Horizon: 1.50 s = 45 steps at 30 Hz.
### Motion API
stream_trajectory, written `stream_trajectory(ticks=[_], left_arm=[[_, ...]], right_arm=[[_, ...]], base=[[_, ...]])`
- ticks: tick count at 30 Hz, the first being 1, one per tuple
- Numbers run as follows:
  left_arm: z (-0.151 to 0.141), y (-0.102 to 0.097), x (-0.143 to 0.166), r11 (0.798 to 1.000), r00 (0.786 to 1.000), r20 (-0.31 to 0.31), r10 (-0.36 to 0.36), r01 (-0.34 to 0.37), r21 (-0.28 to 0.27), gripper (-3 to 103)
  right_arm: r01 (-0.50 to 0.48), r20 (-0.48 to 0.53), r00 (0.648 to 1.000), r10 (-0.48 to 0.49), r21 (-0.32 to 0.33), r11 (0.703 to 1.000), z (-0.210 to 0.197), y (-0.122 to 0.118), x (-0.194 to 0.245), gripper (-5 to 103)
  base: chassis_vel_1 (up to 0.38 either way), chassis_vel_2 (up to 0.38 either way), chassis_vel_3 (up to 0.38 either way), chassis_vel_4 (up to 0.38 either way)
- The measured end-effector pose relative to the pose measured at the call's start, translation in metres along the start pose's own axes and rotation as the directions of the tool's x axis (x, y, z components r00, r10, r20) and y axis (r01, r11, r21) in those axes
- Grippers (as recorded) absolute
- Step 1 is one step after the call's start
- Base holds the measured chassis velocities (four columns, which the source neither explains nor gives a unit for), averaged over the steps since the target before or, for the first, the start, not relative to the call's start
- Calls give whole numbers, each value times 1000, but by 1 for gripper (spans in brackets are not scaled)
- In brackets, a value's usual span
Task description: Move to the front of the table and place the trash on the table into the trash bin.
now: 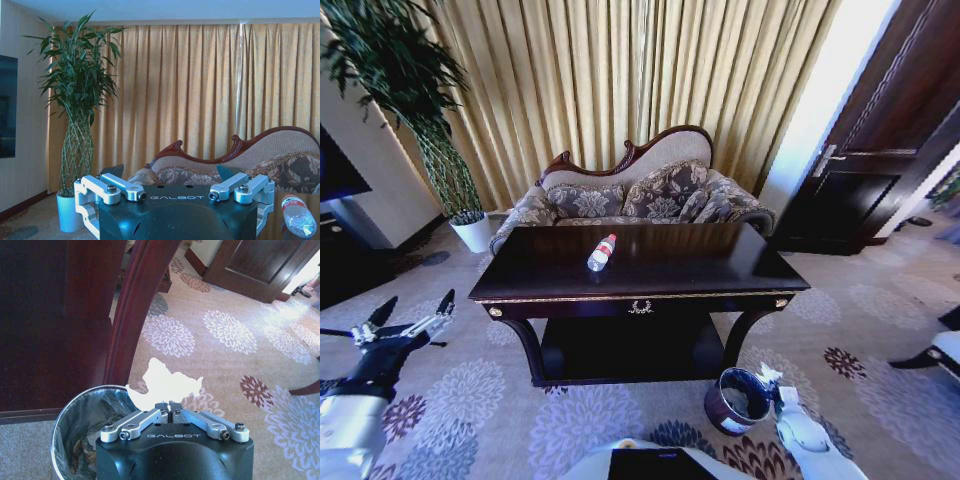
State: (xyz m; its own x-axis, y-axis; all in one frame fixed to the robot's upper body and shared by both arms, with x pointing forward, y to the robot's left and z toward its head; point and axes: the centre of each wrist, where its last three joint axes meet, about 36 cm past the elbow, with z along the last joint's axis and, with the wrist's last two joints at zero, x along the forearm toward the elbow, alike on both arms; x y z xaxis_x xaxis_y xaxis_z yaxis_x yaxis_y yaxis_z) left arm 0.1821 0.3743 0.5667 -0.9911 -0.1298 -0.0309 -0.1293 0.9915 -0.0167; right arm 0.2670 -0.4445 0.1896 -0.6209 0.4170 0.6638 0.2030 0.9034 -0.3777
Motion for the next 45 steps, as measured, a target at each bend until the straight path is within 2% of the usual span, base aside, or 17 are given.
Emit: stream_trajectory(ticks=[4, 8, 10, 13, 15, 19, 20, 23, 25, 29, 31, 34, 41, 42, 45], left_arm=[[0, 0, 1, 1000, 1000, -6, -4, 4, -3, 100], [2, 0, 3, 1000, 1000, -10, -13, 13, -14, 100], [2, 0, 4, 1000, 1000, -7, -15, 15, -15, 100], [4, 1, 7, 1000, 1000, 6, -14, 14, -16, 100], [4, 1, 7, 1000, 1000, 7, -14, 14, -16, 100], [4, 1, 8, 1000, 1000, 10, -14, 15, -15, 100], [4, 1, 8, 1000, 1000, 10, -14, 15, -15, 100], [4, 0, 6, 1000, 1000, 15, -11, 11, -10, 100], [4, 0, 6, 1000, 1000, 17, -11, 11, -9, 100], [5, -1, 7, 1000, 1000, 16, -15, 15, 0, 100], [6, -1, 7, 1000, 1000, 17, -15, 15, 1, 100], [7, -3, 6, 1000, 1000, 25, -15, 14, 10, 100], [7, -3, 6, 1000, 999, 26, -20, 19, 17, 100], [7, -3, 7, 1000, 999, 26, -21, 20, 19, 100], [8, -4, 6, 999, 999, 31, -23, 22, 27, 100]], right_arm=[[-3, 2, 1000, 3, -18, 1000, 3, 4, -5, -2], [2, 10, 1000, -2, -33, 999, 4, 10, -4, 19], [2, 12, 1000, -2, -36, 999, 4, 11, -3, 19], [-3, 19, 1000, 4, -41, 999, 4, 11, 0, 35], [-3, 20, 1000, 4, -41, 999, 4, 11, 0, 35], [-4, 36, 999, 6, -49, 999, 0, 8, 5, 57], [-4, 36, 999, 6, -49, 999, 0, 8, 5, 57], [-1, 47, 999, 3, -47, 999, -2, 7, 9, 73], [0, 49, 999, 2, -47, 999, -3, 7, 10, 73], [3, 54, 999, -1, -48, 999, -4, 6, 13, 95], [3, 54, 999, 0, -48, 999, -4, 6, 13, 95], [4, 49, 999, -2, -42, 999, -3, 6, 15, 100], [6, 56, 998, -4, -36, 999, -4, 4, 20, 100], [8, 67, 998, -5, -45, 999, -7, 3, 23, 100], [58, 165, 986, -34, -141, 988, -39, -3, 51, 100]], base=[[0, 0, 0, 0], [0, 0, 0, 0], [0, 0, 0, 0], [0, 0, 0, 0], [0, 0, 0, 0], [0, 0, 0, 0], [0, 0, 0, 0], [0, 0, 0, 0], [0, 0, 0, 0], [0, 0, 0, 0], [0, 0, 0, 0], [0, 0, 0, 0], [0, 0, 0, 0], [0, 0, 0, 0], [0, 0, 0, 0]])
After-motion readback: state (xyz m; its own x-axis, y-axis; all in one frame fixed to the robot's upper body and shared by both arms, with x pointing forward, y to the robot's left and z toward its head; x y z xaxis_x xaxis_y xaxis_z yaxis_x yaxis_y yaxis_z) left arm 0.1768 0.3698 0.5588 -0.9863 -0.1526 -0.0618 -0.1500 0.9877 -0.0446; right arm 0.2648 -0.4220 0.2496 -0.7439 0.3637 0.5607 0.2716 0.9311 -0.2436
